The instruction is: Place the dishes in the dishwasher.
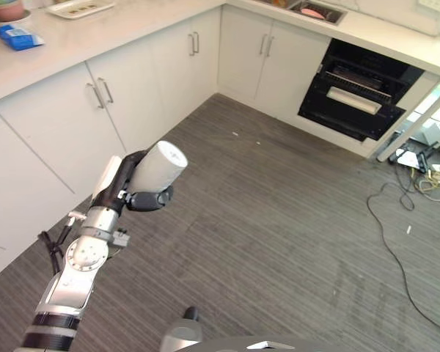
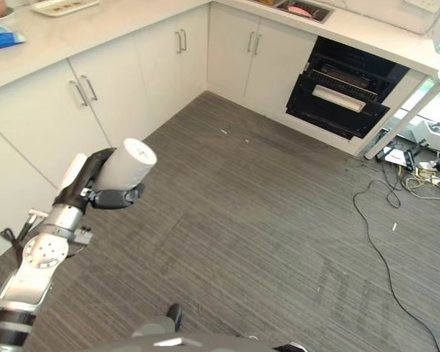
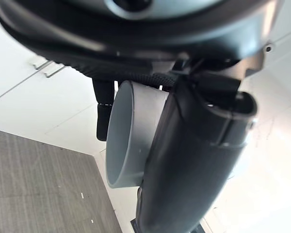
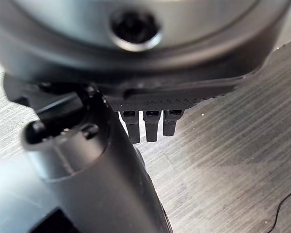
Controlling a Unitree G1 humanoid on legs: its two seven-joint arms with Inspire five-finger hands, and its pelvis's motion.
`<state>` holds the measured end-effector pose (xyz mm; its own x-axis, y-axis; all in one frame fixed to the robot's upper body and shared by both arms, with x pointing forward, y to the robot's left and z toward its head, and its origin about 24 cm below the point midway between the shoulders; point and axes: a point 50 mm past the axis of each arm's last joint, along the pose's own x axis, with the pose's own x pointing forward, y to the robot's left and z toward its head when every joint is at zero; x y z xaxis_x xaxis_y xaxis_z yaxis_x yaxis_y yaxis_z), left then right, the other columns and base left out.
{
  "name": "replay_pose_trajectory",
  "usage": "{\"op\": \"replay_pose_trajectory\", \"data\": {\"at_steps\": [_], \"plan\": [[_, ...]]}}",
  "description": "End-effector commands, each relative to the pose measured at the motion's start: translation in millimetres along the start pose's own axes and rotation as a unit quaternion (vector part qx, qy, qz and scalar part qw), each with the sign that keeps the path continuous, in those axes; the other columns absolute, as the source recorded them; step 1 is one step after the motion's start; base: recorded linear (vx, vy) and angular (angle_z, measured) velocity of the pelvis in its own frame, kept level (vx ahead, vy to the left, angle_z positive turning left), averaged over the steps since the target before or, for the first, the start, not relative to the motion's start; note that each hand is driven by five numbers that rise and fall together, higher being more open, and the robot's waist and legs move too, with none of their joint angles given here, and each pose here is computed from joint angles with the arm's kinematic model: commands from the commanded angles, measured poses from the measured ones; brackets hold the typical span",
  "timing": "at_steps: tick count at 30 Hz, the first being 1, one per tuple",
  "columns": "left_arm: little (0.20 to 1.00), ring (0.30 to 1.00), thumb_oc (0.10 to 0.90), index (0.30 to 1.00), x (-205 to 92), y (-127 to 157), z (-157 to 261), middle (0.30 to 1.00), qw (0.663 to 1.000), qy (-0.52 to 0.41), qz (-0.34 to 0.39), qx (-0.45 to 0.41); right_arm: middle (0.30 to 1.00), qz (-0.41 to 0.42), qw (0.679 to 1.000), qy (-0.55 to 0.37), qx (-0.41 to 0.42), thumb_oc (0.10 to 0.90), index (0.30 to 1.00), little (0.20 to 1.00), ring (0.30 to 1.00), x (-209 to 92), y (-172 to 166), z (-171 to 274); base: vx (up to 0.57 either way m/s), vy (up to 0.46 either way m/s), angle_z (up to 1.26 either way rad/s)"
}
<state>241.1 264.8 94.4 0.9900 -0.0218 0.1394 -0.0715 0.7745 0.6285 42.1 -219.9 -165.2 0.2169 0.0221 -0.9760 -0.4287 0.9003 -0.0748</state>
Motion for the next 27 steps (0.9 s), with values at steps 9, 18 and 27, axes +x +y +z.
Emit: {"op": "replay_pose_trajectory", "data": {"at_steps": [9, 18, 27], "plan": [[0.3, 0.3, 0.4, 0.3, 27.2, -9.3, 62.2, 0.3, 0.985, -0.169, -0.012, -0.041, 0.9, -0.197, 0.927, -0.29, -0.131, 0.8, 0.9, 0.9, 0.9, -36.3, -78.2, 209.6, 0.08, 0.027, -0.33], [0.3, 0.3, 0.4, 0.3, 28.2, -12.2, 68.0, 0.3, 0.982, -0.183, -0.008, -0.035, 0.9, -0.245, 0.875, -0.377, -0.182, 0.8, 0.9, 0.9, 0.9, -74.6, -91.3, 242.3, 0.04, 0.017, -0.15], [0.3, 0.3, 0.4, 0.3, 27.2, -16.1, 61.5, 0.3, 0.984, -0.167, 0.004, -0.055, 0.9, -0.171, 0.897, -0.395, -0.096, 0.8, 0.9, 0.9, 0.9, -61.8, -66.6, 230.6, 0.01, 0.001, -0.02]]}}
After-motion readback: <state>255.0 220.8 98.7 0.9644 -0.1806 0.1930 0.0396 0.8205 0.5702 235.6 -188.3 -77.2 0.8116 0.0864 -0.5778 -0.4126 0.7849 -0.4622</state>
